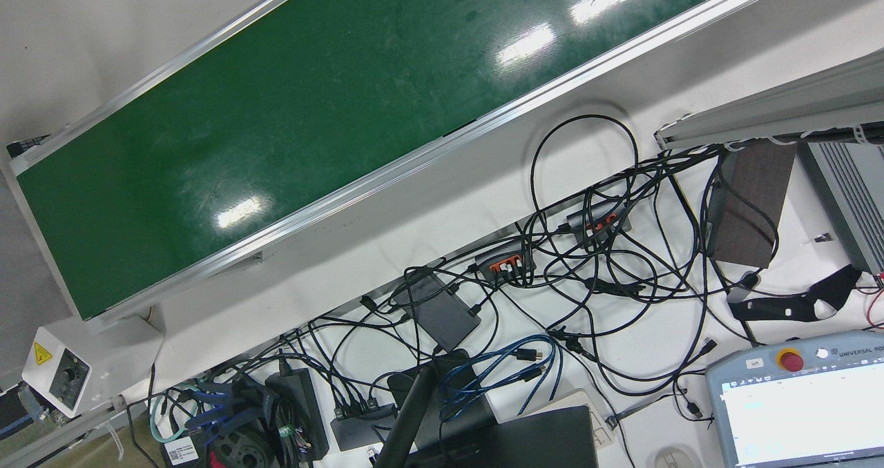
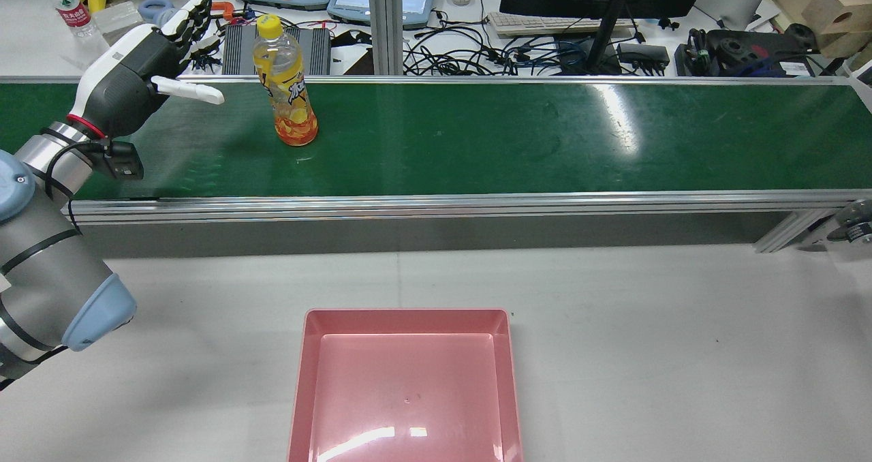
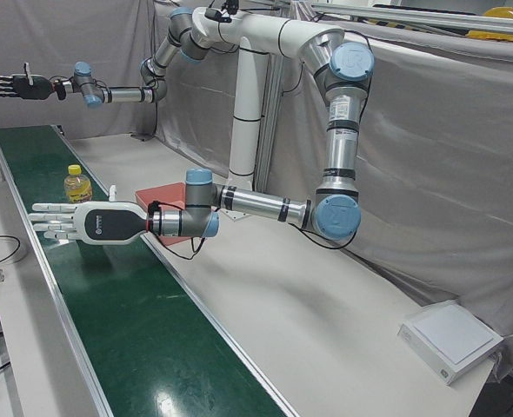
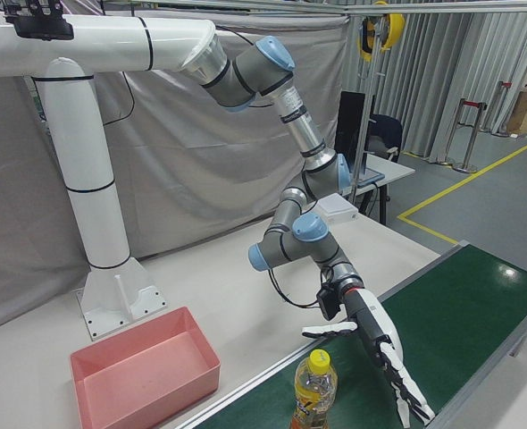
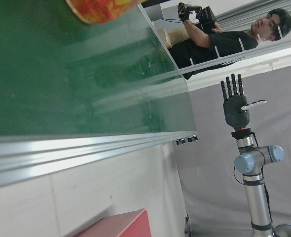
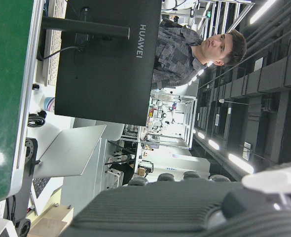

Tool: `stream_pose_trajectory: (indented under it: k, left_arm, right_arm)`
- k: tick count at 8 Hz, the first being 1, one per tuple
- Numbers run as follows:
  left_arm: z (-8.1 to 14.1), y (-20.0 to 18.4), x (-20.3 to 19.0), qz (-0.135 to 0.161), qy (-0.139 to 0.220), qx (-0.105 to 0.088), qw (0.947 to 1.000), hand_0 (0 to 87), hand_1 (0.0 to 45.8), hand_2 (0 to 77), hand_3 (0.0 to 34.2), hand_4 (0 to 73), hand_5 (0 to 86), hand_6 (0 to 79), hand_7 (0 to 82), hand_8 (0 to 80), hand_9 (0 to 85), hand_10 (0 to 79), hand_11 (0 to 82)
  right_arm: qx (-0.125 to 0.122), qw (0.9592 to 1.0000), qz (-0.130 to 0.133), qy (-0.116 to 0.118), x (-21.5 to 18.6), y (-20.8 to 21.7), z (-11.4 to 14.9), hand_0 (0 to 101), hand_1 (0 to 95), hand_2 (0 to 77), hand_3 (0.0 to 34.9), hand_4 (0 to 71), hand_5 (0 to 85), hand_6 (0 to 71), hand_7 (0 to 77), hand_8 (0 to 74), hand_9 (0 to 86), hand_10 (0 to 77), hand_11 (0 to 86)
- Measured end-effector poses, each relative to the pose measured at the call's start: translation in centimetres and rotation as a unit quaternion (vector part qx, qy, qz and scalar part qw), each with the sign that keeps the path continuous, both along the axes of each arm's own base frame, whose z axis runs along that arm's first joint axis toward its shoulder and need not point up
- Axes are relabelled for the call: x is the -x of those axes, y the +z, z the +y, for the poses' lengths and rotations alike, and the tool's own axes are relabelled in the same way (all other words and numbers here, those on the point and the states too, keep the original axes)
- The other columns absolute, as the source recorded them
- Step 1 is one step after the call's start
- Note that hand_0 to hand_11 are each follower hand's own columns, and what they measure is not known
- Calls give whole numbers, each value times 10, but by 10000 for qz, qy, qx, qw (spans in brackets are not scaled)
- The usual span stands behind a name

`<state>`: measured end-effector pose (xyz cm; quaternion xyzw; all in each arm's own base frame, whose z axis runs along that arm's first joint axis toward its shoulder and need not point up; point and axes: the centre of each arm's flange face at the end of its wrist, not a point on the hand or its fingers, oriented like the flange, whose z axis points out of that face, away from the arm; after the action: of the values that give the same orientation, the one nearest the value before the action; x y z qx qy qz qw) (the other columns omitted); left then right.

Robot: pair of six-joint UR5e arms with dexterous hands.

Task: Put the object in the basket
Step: 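Move the left hand toward the bottle on the conveyor, then close the left hand around the bottle's upper body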

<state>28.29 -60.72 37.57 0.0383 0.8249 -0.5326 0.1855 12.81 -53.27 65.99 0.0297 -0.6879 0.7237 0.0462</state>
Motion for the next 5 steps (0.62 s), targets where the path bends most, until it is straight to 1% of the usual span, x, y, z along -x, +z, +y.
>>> stream_pose_trajectory:
  k: [2,4,5]
  left_arm:
    - [11,-1,-22,-5,198,-2,9998,465,104,5,0,5,38,0,5,16,44,71,125]
    - [15,-1,-31,7,288,8,9996,466,104,5,0,0,38,0,5,16,44,71,125]
    - [16,0,-32,81,329,41,9994,465,109,5,0,0,60,0,5,27,60,71,125]
  right_arm:
    - [0,10000,0,0,0,0,0,3,0,5,2,0,0,0,5,0,0,0,0]
    - [0,10000,0,0,0,0,0,1,0,5,2,0,0,0,5,0,0,0,0]
    - [0,10000,0,0,0,0,0,1,0,5,2,0,0,0,5,0,0,0,0]
